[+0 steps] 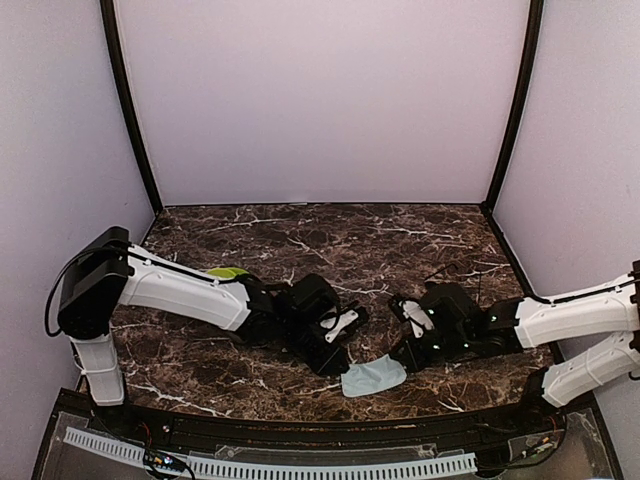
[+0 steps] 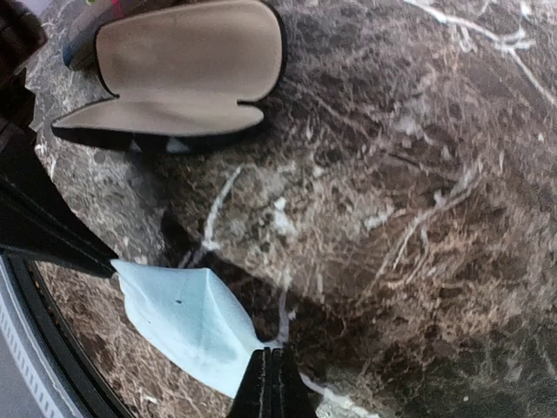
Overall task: Organize the sunglasses
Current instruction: Pick up the folded cleaning cloth from the corner of the board, then place the folded cleaning cloth in the sunglasses case.
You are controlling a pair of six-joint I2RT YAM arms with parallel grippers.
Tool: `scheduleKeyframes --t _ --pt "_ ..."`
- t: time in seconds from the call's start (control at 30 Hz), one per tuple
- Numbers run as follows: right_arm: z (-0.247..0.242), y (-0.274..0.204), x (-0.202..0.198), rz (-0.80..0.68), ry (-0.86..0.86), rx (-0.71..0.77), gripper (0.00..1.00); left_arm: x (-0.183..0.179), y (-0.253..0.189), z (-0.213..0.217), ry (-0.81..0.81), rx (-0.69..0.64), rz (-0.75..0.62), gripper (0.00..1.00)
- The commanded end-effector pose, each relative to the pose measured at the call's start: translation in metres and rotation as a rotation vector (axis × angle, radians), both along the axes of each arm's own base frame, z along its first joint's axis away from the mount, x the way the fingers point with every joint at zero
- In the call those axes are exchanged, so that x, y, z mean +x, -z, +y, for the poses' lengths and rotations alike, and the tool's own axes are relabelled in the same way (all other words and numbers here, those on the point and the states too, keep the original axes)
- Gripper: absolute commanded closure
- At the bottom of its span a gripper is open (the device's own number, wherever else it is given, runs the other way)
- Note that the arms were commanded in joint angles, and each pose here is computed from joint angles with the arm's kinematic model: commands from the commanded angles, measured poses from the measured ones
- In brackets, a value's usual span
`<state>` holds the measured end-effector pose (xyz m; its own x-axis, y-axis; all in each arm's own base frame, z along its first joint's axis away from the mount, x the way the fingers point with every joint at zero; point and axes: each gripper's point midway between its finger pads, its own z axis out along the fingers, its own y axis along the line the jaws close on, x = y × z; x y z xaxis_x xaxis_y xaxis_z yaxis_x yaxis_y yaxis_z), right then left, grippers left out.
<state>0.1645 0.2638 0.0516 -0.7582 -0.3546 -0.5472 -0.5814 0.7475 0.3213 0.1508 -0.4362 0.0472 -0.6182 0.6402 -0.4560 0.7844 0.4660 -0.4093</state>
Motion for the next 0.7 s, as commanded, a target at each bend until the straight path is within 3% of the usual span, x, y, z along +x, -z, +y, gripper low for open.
scheduleKeyframes --t 0.0,0.3,0.67 --pt "0.017 -0.023 0.024 -0.079 -0.023 0.013 1.0 0.013 -0.042 0.007 -0.065 -0.045 -0.096 1.0" --pt "0.053 -0.055 0.061 -0.156 -0.077 0.024 1.0 0.028 -0.069 0.04 -0.155 0.002 -0.173 1.0" --pt "0.09 -0.059 0.082 -0.154 -0.118 0.059 1.0 0.042 -0.056 0.097 -0.28 0.079 -0.136 1.0"
